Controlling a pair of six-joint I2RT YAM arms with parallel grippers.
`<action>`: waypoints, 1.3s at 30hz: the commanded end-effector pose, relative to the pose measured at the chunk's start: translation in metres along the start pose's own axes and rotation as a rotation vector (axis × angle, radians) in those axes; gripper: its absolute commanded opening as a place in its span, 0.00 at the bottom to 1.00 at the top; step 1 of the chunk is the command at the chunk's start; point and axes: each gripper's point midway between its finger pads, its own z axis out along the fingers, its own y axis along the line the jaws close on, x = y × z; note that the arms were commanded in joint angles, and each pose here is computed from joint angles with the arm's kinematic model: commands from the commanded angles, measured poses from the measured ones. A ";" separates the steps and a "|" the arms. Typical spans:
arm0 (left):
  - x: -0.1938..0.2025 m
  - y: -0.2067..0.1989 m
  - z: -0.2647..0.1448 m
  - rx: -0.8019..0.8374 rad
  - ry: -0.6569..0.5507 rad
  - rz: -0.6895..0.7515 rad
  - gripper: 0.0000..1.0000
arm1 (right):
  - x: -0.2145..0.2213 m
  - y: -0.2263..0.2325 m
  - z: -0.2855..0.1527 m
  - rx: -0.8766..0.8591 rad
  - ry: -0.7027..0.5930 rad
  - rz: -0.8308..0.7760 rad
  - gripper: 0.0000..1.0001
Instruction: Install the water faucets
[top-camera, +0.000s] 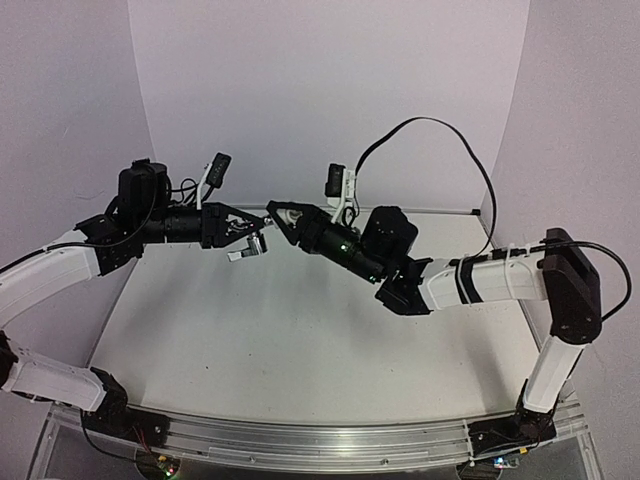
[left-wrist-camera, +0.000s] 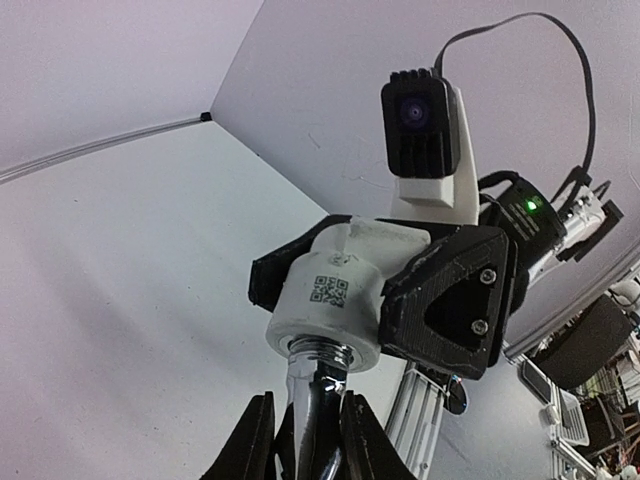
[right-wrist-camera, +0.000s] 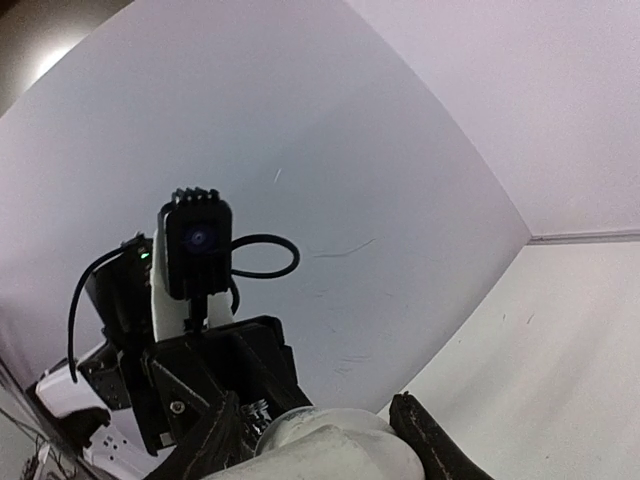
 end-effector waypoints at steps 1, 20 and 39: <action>-0.027 0.020 0.004 -0.093 -0.138 0.034 0.00 | 0.004 -0.003 0.006 0.104 -0.041 0.123 0.00; -0.017 0.032 0.014 -0.128 -0.182 0.363 0.00 | 0.038 0.017 0.037 0.009 0.280 0.589 0.00; 0.018 0.083 0.056 -0.410 -0.005 0.916 0.00 | 0.055 -0.016 0.050 0.121 0.463 1.040 0.00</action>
